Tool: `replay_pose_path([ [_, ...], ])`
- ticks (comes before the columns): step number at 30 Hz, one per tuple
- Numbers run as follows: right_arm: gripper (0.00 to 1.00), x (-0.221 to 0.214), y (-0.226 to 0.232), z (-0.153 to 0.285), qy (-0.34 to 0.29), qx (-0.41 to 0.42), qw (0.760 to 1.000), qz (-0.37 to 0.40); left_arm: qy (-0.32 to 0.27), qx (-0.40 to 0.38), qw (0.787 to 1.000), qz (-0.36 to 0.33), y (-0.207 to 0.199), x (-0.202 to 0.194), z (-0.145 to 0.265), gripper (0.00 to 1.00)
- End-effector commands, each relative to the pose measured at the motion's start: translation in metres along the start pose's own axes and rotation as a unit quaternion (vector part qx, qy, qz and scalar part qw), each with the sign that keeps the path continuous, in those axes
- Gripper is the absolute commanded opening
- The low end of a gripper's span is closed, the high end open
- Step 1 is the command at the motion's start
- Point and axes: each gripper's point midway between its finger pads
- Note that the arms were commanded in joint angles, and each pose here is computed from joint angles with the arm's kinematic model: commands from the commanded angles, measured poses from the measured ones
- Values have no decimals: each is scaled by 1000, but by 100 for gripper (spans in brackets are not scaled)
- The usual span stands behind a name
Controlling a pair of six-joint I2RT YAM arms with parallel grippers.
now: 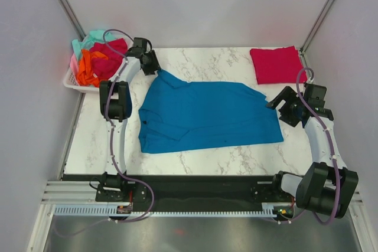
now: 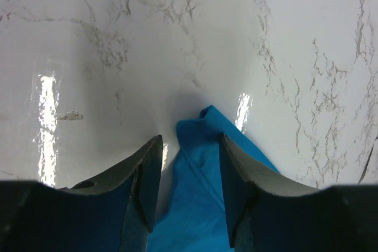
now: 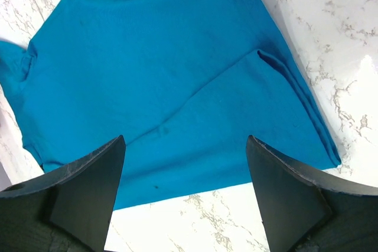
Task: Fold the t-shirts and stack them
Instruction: Fold the tshirt
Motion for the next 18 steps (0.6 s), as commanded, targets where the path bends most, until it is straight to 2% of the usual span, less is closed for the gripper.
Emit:
replay_pose_path([
  [1,91,16,3,2,-24,-1,1000,19,9,-19,1000,-4,-6,-7,-5,50],
  [2,91,15,2,2,-22,-2,1000,18,10,-24,1000,-3,-7,-8,-6,49],
  [5,91,16,-1,1,-24,-10,999,20,13,-35,999,-1,-9,-10,-10,36],
  [6,91,17,-1,1,-26,-11,999,20,10,-36,999,-2,-11,-8,-9,30],
  [7,91,19,-1,1,-28,-11,999,19,9,-37,999,-2,-11,-8,-9,17],
  [8,91,22,1,0,-33,-9,999,22,6,-40,999,-2,-13,-6,-7,13],
  [9,91,24,4,-2,-37,-6,999,24,4,-42,999,2,-14,-4,-5,3],
  [11,92,33,21,-11,-49,4,998,41,5,-54,998,10,-24,-1,6,2],
  [13,92,50,39,-16,-58,7,996,60,-9,-69,997,15,-40,10,35,2],
  [15,91,52,50,-37,-37,1,997,74,-7,-69,997,23,-45,9,57,2],
  [18,87,85,62,-55,-53,-12,995,88,-20,-88,996,20,-62,13,121,2],
])
Point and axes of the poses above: each gripper's point midway between its finger pads, its own z axis back along the fingers, its own y axis along the line the jaws close on, x = y × z, and after that the axes turned 15 degrees about z, right-handed
